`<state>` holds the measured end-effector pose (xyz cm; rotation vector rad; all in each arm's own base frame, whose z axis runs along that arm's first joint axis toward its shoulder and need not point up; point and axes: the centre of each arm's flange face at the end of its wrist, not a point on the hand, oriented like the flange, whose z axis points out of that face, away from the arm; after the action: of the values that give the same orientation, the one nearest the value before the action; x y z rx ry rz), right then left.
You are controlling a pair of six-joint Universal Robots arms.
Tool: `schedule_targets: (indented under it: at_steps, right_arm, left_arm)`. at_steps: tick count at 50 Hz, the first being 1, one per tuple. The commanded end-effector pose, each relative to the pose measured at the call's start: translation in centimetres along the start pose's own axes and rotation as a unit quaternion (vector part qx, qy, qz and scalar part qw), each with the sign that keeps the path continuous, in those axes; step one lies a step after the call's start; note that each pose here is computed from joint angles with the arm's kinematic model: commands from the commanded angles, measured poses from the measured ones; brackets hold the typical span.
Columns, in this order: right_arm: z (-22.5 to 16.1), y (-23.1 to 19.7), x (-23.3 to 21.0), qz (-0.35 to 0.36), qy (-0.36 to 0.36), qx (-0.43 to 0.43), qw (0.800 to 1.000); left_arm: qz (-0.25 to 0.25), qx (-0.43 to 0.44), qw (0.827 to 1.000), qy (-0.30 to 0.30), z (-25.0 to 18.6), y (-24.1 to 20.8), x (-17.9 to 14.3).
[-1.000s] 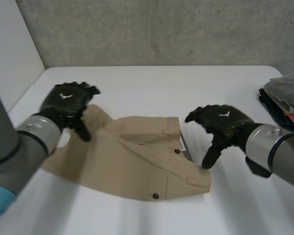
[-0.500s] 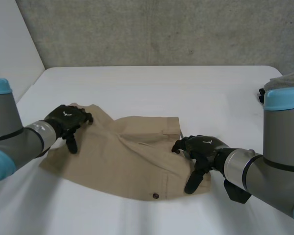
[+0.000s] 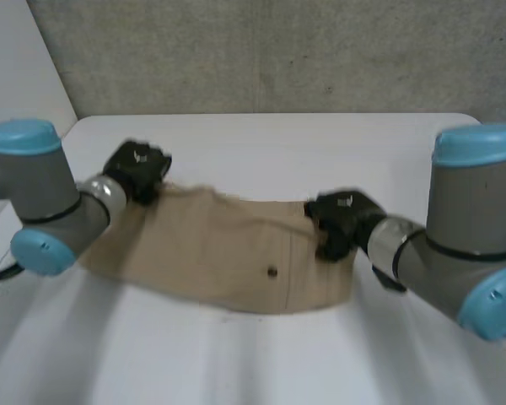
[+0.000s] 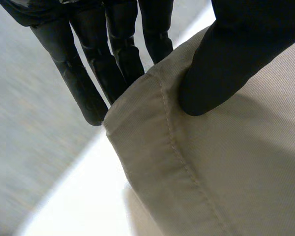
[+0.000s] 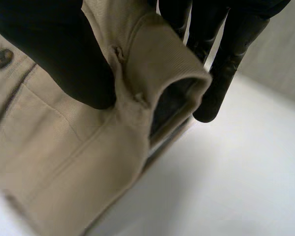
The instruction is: Fold the laundry.
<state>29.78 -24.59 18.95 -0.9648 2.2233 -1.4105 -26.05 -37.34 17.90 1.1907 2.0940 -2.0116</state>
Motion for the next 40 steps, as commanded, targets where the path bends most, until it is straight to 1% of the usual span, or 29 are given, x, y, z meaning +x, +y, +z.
schedule_targets:
  at_steps: [1, 2, 3, 4, 5, 6, 8, 9, 10, 11, 13, 15, 16, 17, 19, 20, 21, 23, 24, 27, 28, 31, 32, 33, 35, 36, 37, 39, 40]
  right_arm:
    - [2.7, -10.5, 3.7, -0.163, 0.139, 0.262, 0.941]
    - [2.7, -11.8, 4.0, -0.175, 0.154, 0.297, 0.926]
    - [2.6, -13.4, 4.3, -0.183, 0.169, 0.341, 0.906]
    - [2.5, -14.4, 4.6, -0.187, 0.179, 0.371, 0.892]
    - [2.1, -16.6, 4.9, -0.197, 0.201, 0.44, 0.853]
    - [1.7, -17.7, 5.1, -0.201, 0.214, 0.473, 0.83]
    - [1.0, -19.4, 5.4, -0.207, 0.235, 0.526, 0.791]
    - [0.6, -20.4, 5.4, -0.21, 0.244, 0.566, 0.759]
    - [0.4, -20.8, 5.4, -0.212, 0.247, 0.581, 0.746]
    - [0.2, -21.1, 5.4, -0.214, 0.249, 0.591, 0.736]
    - [0.1, -21.5, 5.5, -0.214, 0.249, 0.601, 0.729]
    - [0.6, -21.2, 5.4, -0.214, 0.243, 0.597, 0.734]
    - [1.5, -20.5, 5.5, -0.215, 0.238, 0.585, 0.745]
    - [1.9, -20.0, 5.5, -0.214, 0.235, 0.575, 0.754]
    - [2.8, -18.9, 5.6, -0.213, 0.229, 0.552, 0.773]
    - [3.7, -17.6, 5.6, -0.211, 0.222, 0.524, 0.795]
    - [4.2, -16.9, 5.6, -0.209, 0.218, 0.51, 0.806]
    - [5.1, -15.4, 5.5, -0.207, 0.21, 0.477, 0.828]
    - [6.0, -13.7, 5.4, -0.206, 0.201, 0.445, 0.848]
    - [7.3, -10.9, 5.1, -0.209, 0.186, 0.398, 0.874]
    - [8.0, -9.3, 5.2, -0.216, 0.182, 0.364, 0.887]
    - [8.7, -7.0, 5.2, -0.234, 0.179, 0.317, 0.901]
    - [8.9, -5.7, 5.5, -0.245, 0.178, 0.287, 0.909]
    - [8.8, -5.2, 5.8, -0.25, 0.179, 0.271, 0.912]
    - [8.4, -3.7, 5.8, -0.267, 0.171, 0.23, 0.92]
    - [8.2, -3.3, 5.7, -0.272, 0.167, 0.216, 0.923]
    - [7.9, -3.2, 5.7, -0.276, 0.167, 0.207, 0.924]
    - [6.3, -3.4, 5.4, -0.288, 0.166, 0.183, 0.925]
    - [5.6, -3.5, 5.3, -0.292, 0.163, 0.175, 0.926]
  left_arm:
    - [0.037, 0.191, 0.968, -0.156, 2.7, -9.3, -4.9]
    - [0.037, 0.247, 0.948, -0.196, 2.7, -11.9, -5.9]
    - [0.036, 0.276, 0.936, -0.215, 2.6, -13.1, -6.4]
    - [0.034, 0.303, 0.924, -0.232, 2.3, -14.3, -6.9]
    - [0.033, 0.331, 0.91, -0.25, 1.9, -15.6, -7.5]
    - [0.027, 0.38, 0.882, -0.279, 1.0, -17.8, -8.6]
    - [0.02, 0.419, 0.856, -0.302, -0.1, -19.5, -9.5]
    - [0.016, 0.435, 0.845, -0.312, -0.5, -20.2, -10.0]
    - [0.007, 0.453, 0.83, -0.326, -1.1, -21.0, -10.6]
    - [0.0, 0.456, 0.827, -0.329, -1.3, -21.1, -10.7]
    - [-0.013, 0.455, 0.826, -0.332, -1.3, -21.0, -10.8]
    - [-0.024, 0.449, 0.832, -0.325, -1.2, -20.5, -10.5]
    - [-0.028, 0.445, 0.836, -0.32, -1.0, -20.2, -10.2]
    - [-0.036, 0.431, 0.848, -0.305, -0.7, -19.1, -9.3]
    - [-0.042, 0.417, 0.861, -0.288, -0.4, -17.9, -8.3]
    - [-0.044, 0.409, 0.868, -0.278, -0.4, -17.3, -7.7]
    - [-0.044, 0.396, 0.879, -0.262, -0.4, -16.3, -6.9]
    - [-0.042, 0.379, 0.893, -0.24, -0.4, -15.0, -5.8]
    - [-0.042, 0.359, 0.907, -0.217, -0.3, -13.4, -4.5]
    - [-0.044, 0.323, 0.928, -0.182, -0.3, -10.9, -2.1]
    - [-0.047, 0.294, 0.942, -0.155, -0.4, -9.3, -0.2]
    - [-0.053, 0.245, 0.961, -0.115, -1.0, -7.0, 2.6]
    - [-0.054, 0.205, 0.973, -0.09, -1.5, -5.4, 4.2]
    - [-0.054, 0.184, 0.978, -0.078, -1.7, -4.6, 4.9]
    - [-0.053, 0.15, 0.985, -0.059, -2.6, -3.8, 5.9]
    - [-0.05, 0.113, 0.992, -0.039, -3.5, -2.9, 6.8]
    - [-0.047, 0.094, 0.994, -0.03, -4.1, -2.5, 7.1]
    - [-0.038, 0.064, 0.997, -0.016, -5.5, -2.4, 7.3]
    - [-0.023, 0.048, 0.999, -0.01, -7.1, -3.1, 6.9]
